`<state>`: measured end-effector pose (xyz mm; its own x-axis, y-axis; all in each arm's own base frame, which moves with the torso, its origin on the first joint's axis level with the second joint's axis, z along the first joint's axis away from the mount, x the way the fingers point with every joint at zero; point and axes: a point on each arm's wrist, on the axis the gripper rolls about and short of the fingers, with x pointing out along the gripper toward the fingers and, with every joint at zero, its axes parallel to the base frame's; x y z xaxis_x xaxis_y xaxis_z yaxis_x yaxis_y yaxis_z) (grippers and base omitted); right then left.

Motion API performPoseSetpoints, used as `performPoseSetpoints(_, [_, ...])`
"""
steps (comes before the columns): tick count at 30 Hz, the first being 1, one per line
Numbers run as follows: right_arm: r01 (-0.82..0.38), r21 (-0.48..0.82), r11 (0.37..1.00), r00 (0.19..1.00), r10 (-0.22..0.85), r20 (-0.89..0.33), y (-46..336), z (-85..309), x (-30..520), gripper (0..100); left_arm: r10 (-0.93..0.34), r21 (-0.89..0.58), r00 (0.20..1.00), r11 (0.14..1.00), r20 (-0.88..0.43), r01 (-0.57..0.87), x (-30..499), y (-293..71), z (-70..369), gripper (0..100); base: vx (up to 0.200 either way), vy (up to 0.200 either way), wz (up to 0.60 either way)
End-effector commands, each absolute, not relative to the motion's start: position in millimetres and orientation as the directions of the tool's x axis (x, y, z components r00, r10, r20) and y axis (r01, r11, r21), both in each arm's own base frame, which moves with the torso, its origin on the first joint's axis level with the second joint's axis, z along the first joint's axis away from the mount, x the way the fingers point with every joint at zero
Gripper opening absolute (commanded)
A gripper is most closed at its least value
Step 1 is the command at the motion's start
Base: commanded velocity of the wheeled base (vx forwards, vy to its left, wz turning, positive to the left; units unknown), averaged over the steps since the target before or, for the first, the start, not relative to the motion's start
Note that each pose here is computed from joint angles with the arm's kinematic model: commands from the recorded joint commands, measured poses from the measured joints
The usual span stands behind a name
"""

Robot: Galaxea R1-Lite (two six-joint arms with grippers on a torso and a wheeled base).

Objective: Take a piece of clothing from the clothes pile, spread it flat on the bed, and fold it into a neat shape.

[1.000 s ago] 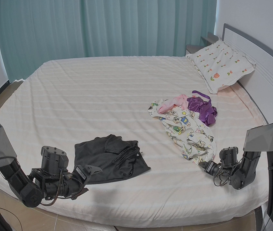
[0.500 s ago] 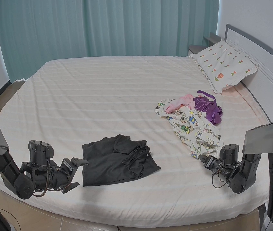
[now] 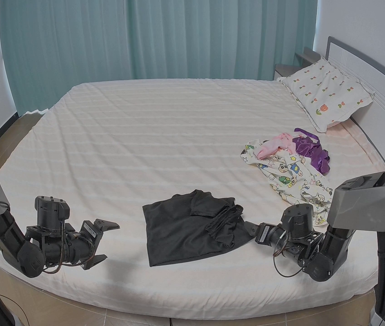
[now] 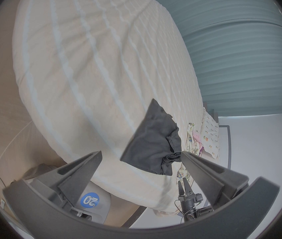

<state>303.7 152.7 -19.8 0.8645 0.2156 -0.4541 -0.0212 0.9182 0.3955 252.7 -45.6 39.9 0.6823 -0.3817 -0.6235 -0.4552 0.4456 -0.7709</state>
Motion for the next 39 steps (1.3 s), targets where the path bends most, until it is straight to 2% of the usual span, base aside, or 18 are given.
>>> performPoseSetpoints(1, [-0.08, 0.376, 0.923, 0.857, 0.256, -0.447, 177, -29, 312, 100, -0.377, -0.767, 0.68, 0.444, -0.628, -0.462, 255, -42, 37, 100, 0.0, 0.2, 0.0])
performPoseSetpoints(7, [-0.096, 0.241, 0.966, 0.866, 0.201, -0.459, 190, -44, 330, 100, -0.384, -0.758, 0.663, 0.444, -0.643, -0.478, 257, -42, 29, 100, 0.0, 0.0, 0.0])
performPoseSetpoints(10, [-0.088, 0.205, 0.975, 0.872, 0.176, -0.457, 201, -44, 339, 100, -0.404, -0.778, 0.674, 0.433, -0.619, -0.455, 259, -40, 28, 100, 0.0, 0.0, 0.0])
performPoseSetpoints(14, [-0.123, 0.187, 0.975, 0.859, 0.199, -0.473, 220, -38, 337, 100, -0.405, -0.783, 0.679, 0.433, -0.612, -0.447, 259, -40, 27, 100, 0.0, 0.0, 0.0])
performPoseSetpoints(21, [-0.088, 0.078, 0.993, 0.865, 0.115, -0.489, 223, -45, 354, 100, -0.405, -0.782, 0.678, 0.434, -0.613, -0.448, 259, -40, 26, 100, 0.0, 0.0, 0.0])
performPoseSetpoints(22, [-0.084, 0.068, 0.994, 0.862, 0.107, -0.496, 222, -47, 354, 0, -0.404, -0.781, 0.677, 0.434, -0.614, -0.449, 259, -40, 26, 100, 0.0, 0.0, 0.0])
performPoseSetpoints(31, [-0.011, 0.067, 0.998, 0.856, 0.044, -0.516, 196, -42, 346, 0, -0.404, -0.776, 0.675, 0.452, -0.618, -0.44, 259, -41, 25, 100, 0.0, 0.0, 0.0])
performPoseSetpoints(39, [0.02, 0.179, 0.984, 0.851, 0.077, -0.52, 167, -25, 339, 0, -0.403, -0.773, 0.672, 0.458, -0.621, -0.439, 258, -41, 24, 100, 0.0, 0.0, 0.0])
